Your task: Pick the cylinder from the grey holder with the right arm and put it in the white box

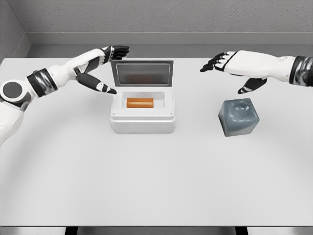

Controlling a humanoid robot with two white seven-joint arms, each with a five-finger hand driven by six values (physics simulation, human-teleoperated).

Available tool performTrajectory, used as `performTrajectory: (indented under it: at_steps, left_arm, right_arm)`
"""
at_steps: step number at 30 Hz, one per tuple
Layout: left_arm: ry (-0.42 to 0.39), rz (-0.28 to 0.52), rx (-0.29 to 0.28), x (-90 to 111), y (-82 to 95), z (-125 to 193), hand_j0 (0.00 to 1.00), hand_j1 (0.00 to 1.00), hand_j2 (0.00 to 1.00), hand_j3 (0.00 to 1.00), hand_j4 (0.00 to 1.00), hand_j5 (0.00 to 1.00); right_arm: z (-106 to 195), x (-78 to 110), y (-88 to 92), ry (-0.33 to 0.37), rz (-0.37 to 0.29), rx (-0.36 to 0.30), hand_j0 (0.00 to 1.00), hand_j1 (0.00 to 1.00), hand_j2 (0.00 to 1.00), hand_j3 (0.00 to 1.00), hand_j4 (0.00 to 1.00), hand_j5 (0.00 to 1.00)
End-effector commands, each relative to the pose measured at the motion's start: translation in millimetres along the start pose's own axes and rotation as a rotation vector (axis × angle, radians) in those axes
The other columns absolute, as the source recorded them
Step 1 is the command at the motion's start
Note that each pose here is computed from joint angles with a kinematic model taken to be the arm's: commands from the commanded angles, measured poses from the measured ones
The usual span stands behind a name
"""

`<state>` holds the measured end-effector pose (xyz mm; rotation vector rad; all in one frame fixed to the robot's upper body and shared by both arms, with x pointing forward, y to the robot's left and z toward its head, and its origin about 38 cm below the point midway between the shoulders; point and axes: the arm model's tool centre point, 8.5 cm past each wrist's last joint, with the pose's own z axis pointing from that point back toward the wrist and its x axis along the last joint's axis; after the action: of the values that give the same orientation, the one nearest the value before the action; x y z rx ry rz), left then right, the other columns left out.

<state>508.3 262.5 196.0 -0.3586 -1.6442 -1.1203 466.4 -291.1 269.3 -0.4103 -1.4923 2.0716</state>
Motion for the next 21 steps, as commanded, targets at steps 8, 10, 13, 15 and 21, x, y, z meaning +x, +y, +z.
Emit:
performTrajectory:
  at_steps: [8, 10, 13, 15, 21]
  left_arm:
    - [-0.06, 0.018, 0.035, 11, 9.8, 16, 1.0, 1.0, 1.0, 1.0, 1.0, 1.0]
    - [-0.059, 0.022, 0.035, 10, 8.8, 16, 1.0, 1.0, 1.0, 1.0, 1.0, 1.0]
    - [-0.045, 0.037, 0.028, 0, -0.2, 20, 1.0, 1.0, 1.0, 1.0, 1.0, 1.0]
    - [-0.052, 0.032, 0.029, 1, -0.3, 21, 1.0, 1.0, 1.0, 1.0, 1.0, 1.0]
    - [-0.065, 0.024, 0.017, 6, -2.6, 22, 1.0, 1.0, 1.0, 1.0, 1.0, 1.0]
  right_arm:
    - [0, 1.0, -0.4, -0.003, -0.002, -0.001, 1.0, 1.0, 1.0, 1.0, 1.0, 1.0]
    - [1, 0.6, -1.0, -0.001, 0.0, -0.001, 1.0, 1.0, 1.0, 1.0, 1.0, 1.0]
    - [0, 1.2, -0.9, -0.003, 0.0, 0.0, 1.0, 1.0, 1.0, 1.0, 1.0, 1.0]
    - [1, 0.9, -4.4, -0.001, 0.007, -0.005, 1.0, 1.0, 1.0, 1.0, 1.0, 1.0]
    - [1, 1.7, -4.9, -0.003, 0.009, -0.006, 1.0, 1.0, 1.0, 1.0, 1.0, 1.0]
